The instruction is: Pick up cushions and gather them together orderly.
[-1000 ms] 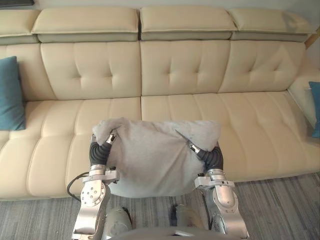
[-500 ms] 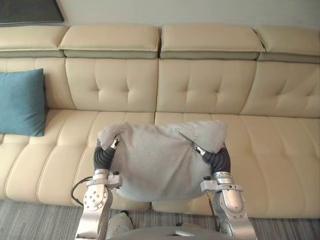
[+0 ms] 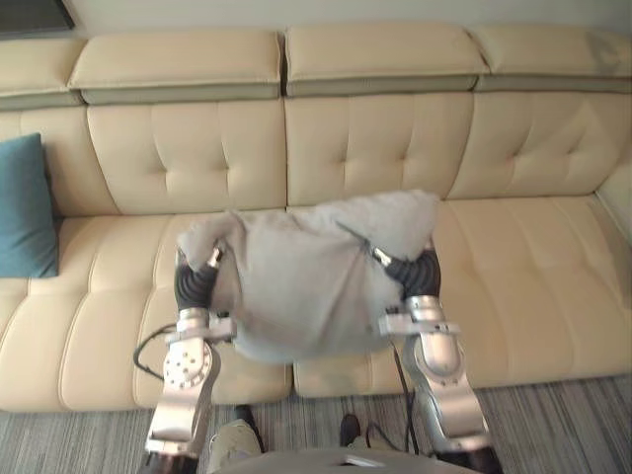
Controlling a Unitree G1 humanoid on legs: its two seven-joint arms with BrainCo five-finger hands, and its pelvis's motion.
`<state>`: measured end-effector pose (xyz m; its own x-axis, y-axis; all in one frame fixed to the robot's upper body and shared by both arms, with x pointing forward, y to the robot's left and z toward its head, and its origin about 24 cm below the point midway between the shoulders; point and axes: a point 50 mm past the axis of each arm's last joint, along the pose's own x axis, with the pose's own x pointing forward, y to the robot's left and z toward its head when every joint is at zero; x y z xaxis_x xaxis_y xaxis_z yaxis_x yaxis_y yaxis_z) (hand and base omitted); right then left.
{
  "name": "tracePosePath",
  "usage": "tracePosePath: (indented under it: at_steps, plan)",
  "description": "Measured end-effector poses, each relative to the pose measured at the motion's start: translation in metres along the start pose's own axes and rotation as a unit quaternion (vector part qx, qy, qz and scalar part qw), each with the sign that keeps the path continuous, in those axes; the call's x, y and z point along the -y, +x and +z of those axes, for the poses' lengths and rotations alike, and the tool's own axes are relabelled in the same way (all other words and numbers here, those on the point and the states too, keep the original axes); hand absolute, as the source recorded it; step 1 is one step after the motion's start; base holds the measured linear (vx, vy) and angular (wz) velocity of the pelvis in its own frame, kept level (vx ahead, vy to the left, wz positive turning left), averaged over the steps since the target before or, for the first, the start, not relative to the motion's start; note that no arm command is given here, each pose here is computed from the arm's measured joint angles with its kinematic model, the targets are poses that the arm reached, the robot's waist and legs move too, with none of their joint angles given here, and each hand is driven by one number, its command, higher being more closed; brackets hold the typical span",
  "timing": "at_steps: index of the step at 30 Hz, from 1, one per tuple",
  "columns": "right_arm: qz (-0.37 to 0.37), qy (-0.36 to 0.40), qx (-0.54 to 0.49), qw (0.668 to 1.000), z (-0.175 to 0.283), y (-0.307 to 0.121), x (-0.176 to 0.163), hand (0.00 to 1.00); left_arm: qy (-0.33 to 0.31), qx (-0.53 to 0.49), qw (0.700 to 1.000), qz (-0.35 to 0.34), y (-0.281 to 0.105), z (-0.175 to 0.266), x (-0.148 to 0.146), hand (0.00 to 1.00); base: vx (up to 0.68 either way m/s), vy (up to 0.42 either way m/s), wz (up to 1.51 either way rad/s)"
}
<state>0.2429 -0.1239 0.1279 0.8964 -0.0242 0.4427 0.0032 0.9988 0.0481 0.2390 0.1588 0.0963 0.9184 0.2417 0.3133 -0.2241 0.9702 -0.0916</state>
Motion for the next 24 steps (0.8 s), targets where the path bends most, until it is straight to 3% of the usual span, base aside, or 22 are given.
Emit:
tracePosePath:
  at_steps: [9,12,18,24]
  plan:
    - [-0.053,0.003,0.109,0.993,0.036,0.079,-0.028,1.0,0.002,0.163,0.985,0.058,0.091,0.068,0.021,1.0,-0.15,-0.017,0.12]
    - [-0.088,0.007,0.169,0.982,0.067,0.103,-0.026,1.0,-0.012,0.228,0.971,0.066,0.117,0.109,0.036,1.0,-0.09,-0.012,0.18]
    - [-0.122,0.005,0.247,0.961,0.116,0.138,-0.02,1.0,-0.007,0.289,0.955,0.07,0.154,0.165,0.055,1.0,-0.07,-0.01,0.09]
    - [-0.143,0.004,0.259,0.955,0.142,0.165,-0.011,1.0,0.003,0.299,0.952,0.071,0.174,0.193,0.064,1.0,-0.04,-0.021,0.09]
